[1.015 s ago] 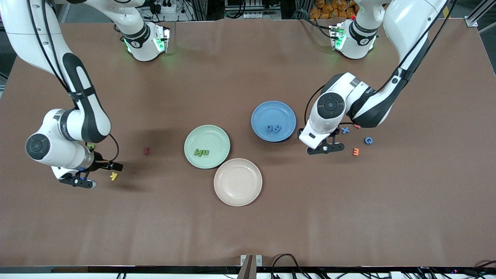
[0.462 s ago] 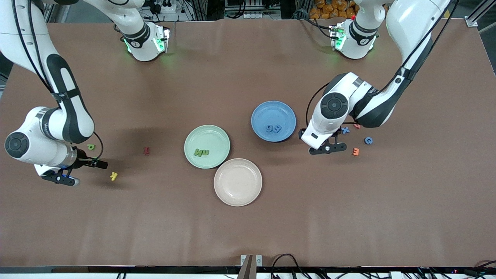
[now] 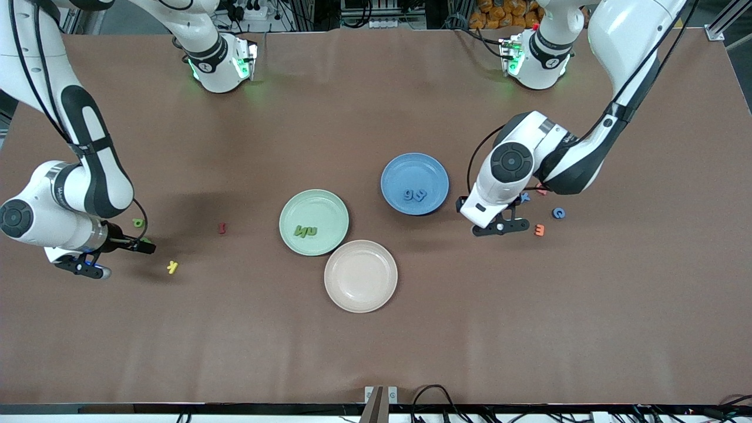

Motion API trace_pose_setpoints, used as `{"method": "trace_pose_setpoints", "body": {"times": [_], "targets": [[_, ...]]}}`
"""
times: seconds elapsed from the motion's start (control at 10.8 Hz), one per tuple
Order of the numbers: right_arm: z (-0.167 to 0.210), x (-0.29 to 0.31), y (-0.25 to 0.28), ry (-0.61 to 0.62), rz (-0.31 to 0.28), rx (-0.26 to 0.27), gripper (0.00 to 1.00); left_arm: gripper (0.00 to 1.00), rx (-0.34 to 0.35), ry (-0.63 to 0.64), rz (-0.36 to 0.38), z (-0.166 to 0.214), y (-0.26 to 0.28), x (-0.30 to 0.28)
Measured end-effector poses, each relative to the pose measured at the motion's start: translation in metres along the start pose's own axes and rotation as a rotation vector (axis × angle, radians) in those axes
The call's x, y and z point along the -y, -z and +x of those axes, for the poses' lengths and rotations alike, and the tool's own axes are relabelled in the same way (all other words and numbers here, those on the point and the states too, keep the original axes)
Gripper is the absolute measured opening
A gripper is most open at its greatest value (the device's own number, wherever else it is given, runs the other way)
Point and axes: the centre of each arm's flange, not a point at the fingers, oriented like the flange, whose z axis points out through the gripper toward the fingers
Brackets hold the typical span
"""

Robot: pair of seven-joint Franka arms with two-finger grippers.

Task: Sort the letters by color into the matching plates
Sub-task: 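Withdraw the left gripper while the right gripper moves toward the green B, then lower the right gripper onto the green B while the left gripper approaches blue c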

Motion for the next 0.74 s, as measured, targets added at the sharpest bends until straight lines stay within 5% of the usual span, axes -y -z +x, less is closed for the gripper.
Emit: {"method": "trace_pose_setpoints", "body": {"times": [0.74], "targets": [[-0.010, -0.015, -0.026, -0.024, 0.007, -0.073, 1.00, 1.00, -0.003, 0.045, 0.051, 0.035, -0.007, 0.067]]}}
